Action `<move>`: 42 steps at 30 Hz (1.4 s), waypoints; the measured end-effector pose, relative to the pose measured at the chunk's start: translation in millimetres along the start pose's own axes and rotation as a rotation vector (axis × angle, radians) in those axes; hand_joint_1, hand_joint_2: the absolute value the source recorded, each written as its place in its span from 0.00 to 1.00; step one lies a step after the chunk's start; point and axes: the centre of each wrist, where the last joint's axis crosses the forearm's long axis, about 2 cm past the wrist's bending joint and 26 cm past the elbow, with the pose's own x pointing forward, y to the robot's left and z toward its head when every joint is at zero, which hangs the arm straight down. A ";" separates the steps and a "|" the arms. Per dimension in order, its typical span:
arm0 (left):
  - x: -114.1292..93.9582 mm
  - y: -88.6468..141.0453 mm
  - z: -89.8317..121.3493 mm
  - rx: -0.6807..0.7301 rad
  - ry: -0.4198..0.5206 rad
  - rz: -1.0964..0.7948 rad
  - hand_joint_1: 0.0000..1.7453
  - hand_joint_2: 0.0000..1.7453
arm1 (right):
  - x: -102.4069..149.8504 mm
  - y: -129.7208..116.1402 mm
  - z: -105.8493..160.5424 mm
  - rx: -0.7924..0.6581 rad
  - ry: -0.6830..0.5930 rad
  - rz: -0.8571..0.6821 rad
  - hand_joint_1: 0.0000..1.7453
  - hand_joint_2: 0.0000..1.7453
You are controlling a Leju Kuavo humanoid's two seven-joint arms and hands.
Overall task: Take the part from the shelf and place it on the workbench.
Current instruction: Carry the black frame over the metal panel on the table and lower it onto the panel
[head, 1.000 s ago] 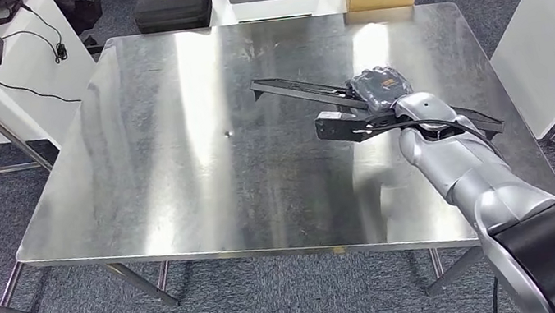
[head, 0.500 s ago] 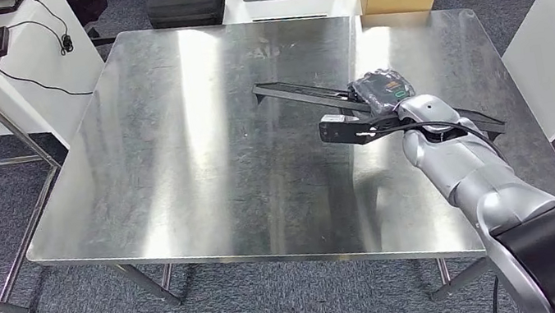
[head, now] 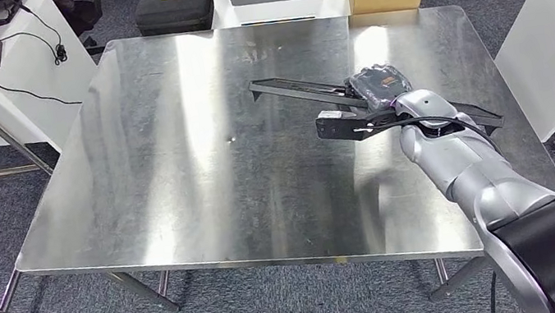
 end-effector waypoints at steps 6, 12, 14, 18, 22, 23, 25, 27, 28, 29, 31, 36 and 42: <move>-0.5 -2.5 2.2 -0.004 0.004 0.009 0.00 1.00 | -1.6 -4.4 -1.4 -0.014 0.000 0.001 1.00 1.00; -1.1 -1.7 1.9 0.001 0.001 0.016 0.00 1.00 | -1.6 -4.5 -1.5 -0.012 -0.002 0.009 0.75 0.75; -1.3 -1.6 1.9 0.000 0.005 0.025 0.00 1.00 | -1.7 -4.7 -1.6 -0.012 -0.002 0.011 0.25 0.50; -1.7 -1.6 1.8 -0.014 0.025 0.052 0.00 0.00 | -2.0 -5.8 -2.0 -0.013 -0.001 0.015 0.00 1.00; -1.9 -0.8 1.3 -0.024 0.069 0.045 0.00 0.00 | -1.8 -7.4 -2.8 -0.015 0.002 0.018 0.00 1.00; -1.9 -0.7 1.2 -0.027 0.074 0.043 0.00 0.00 | -1.8 -7.7 -3.0 -0.016 0.004 0.018 0.00 1.00; -1.9 -0.5 1.0 -0.032 0.080 0.042 0.00 0.00 | -1.7 -8.1 -3.2 -0.016 0.005 0.019 0.00 1.00; -2.0 -0.4 0.8 -0.038 0.083 0.046 0.00 0.00 | -2.0 -9.0 -3.6 -0.017 0.007 0.019 0.00 1.00; -2.0 -0.4 0.7 -0.042 0.084 0.048 0.00 0.00 | -2.2 -9.7 -3.8 -0.016 0.008 0.019 0.00 1.00; -2.0 -0.4 0.7 -0.045 0.085 0.051 0.00 0.00 | -2.5 -10.4 -4.0 -0.014 0.009 0.018 0.00 1.00; -2.0 -0.4 0.6 -0.050 0.091 0.055 0.00 0.00 | -3.0 -10.9 -4.3 -0.005 0.012 0.013 0.00 1.00; -2.1 -0.5 0.4 -0.069 0.111 0.070 0.00 0.00 | -5.2 -11.9 -4.9 0.063 0.055 -0.019 0.00 1.00; -3.1 0.1 0.4 -0.093 0.122 0.075 0.00 0.00 | -12.1 -22.3 -7.4 0.077 0.126 -0.024 0.00 1.00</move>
